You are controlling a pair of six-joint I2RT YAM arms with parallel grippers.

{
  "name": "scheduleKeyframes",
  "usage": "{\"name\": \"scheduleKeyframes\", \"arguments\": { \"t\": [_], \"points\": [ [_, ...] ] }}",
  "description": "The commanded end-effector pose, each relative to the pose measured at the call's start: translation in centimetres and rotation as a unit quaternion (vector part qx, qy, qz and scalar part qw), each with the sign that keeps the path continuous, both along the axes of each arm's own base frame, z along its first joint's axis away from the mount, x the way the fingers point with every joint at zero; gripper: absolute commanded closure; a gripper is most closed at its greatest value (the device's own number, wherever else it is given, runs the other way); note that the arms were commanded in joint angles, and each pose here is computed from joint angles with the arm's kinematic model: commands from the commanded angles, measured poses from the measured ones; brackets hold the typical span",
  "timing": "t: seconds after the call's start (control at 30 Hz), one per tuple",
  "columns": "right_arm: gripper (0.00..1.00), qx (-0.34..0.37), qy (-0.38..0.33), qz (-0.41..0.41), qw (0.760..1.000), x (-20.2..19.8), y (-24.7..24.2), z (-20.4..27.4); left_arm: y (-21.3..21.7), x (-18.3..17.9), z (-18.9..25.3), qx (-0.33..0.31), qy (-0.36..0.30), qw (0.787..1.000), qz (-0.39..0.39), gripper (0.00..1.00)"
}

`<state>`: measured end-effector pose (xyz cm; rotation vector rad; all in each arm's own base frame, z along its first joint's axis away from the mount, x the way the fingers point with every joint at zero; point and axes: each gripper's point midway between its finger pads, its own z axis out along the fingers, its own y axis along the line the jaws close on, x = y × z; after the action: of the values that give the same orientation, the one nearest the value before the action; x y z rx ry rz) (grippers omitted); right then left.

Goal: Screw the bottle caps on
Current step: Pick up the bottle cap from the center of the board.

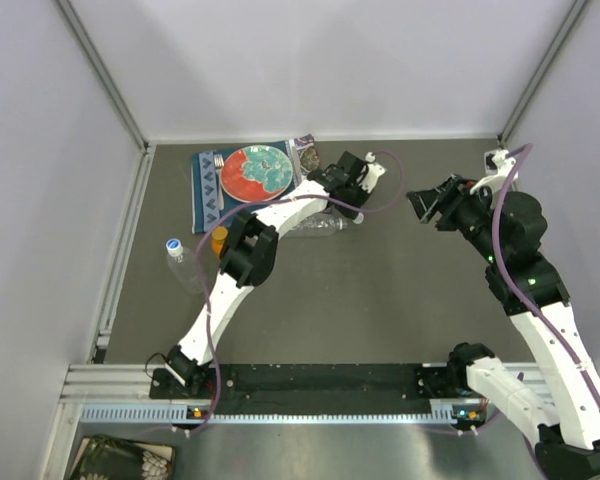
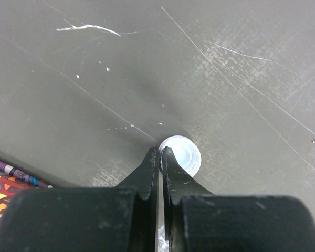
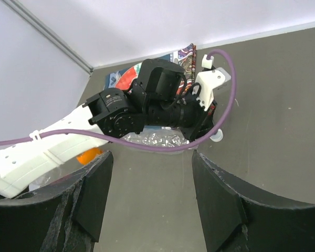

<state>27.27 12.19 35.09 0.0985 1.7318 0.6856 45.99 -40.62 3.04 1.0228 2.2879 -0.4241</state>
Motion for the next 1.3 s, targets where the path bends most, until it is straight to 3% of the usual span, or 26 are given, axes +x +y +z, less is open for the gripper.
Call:
{"name": "scheduleKeyframes", "arguments": {
  "t": [0.0, 0.17, 0.33, 0.43, 0.5, 0.53, 0.57, 0.6, 0.63, 0.67, 0.83, 0.93, 0.97, 1.0, 1.03, 1.27],
  "points": [
    [0.37, 0.014, -0.023, 0.007, 1.0, -0.1, 0.2, 1.3, 0.7, -3.8, -0.7, 0.004, 0.071, 0.997, -0.009, 1.0],
    [0.38, -0.004, -0.037, 0.039, 0.999, -0.4, 1.0, 1.7, -0.8, -7.5, 6.0, -0.102, 0.138, 0.985, -0.031, 1.0],
    [0.37, -0.014, -0.105, 0.071, 0.992, -1.8, 1.5, 5.2, -1.1, -10.2, 21.8, -0.255, 0.107, 0.958, -0.08, 1.0],
    [0.32, -0.018, -0.182, 0.11, 0.977, -3.2, 2.4, 7.7, 0.2, -12.9, 31.2, -0.37, 0.12, 0.914, -0.113, 1.0],
    [0.25, -0.036, -0.256, 0.152, 0.954, -4.4, 3.5, 8.9, 2.5, -15.6, 35.5, -0.427, 0.165, 0.876, -0.153, 1.0],
    [0.2, -0.044, -0.283, 0.163, 0.944, -4.9, 3.7, 9.3, 3.1, -16.4, 37.4, -0.458, 0.229, 0.849, -0.131, 1.0],
    [0.17, -0.051, -0.308, 0.179, 0.933, -5.9, 4.0, 9.7, 4.2, -16.6, 40.2, -0.495, 0.191, 0.829, -0.179, 1.0],
    [0.15, -0.061, -0.343, 0.174, 0.921, -6.0, 4.0, 10.0, 5.0, -17.5, 40.3, -0.512, 0.205, 0.815, -0.177, 1.0],
    [0.13, -0.065, -0.358, 0.174, 0.915, -6.1, 4.0, 10.1, 5.8, -18.3, 41.6, -0.532, 0.273, 0.788, -0.149, 1.0],
    [0.13, -0.07, -0.376, 0.179, 0.906, -6.7, 4.0, 10.4, 6.3, -18.5, 42.1, -0.542, 0.266, 0.782, -0.154, 1.0],
    [0.15, -0.057, -0.458, 0.219, 0.86, -8.9, 5.6, 13.0, 7.4, -21.2, 44.6, -0.522, 0.26, 0.798, -0.154, 1.0],
    [0.18, -0.068, -0.482, 0.243, 0.839, -10.0, 8.2, 13.9, 7.8, -23.2, 45.8, -0.526, 0.262, 0.792, -0.164, 1.0],
    [0.2, -0.074, -0.477, 0.233, 0.844, -9.7, 8.8, 14.4, 8.0, -24.0, 46.4, -0.529, 0.263, 0.789, -0.169, 1.0],
    [0.21, -0.104, -0.499, 0.25, 0.823, -10.4, 11.0, 14.1, 8.0, -24.2, 46.2, -0.53, 0.267, 0.787, -0.169, 1.0],
    [0.22, -0.115, -0.503, 0.256, 0.817, -10.6, 12.1, 14.0, 8.2, -24.5, 46.6, -0.534, 0.268, 0.783, -0.174, 1.0],
    [0.3, -0.126, -0.522, 0.203, 0.818, -9.5, 13.5, 16.0, 9.2, -25.6, 47.0, -0.55, 0.274, 0.766, -0.188, 1.0]
  ]
}}
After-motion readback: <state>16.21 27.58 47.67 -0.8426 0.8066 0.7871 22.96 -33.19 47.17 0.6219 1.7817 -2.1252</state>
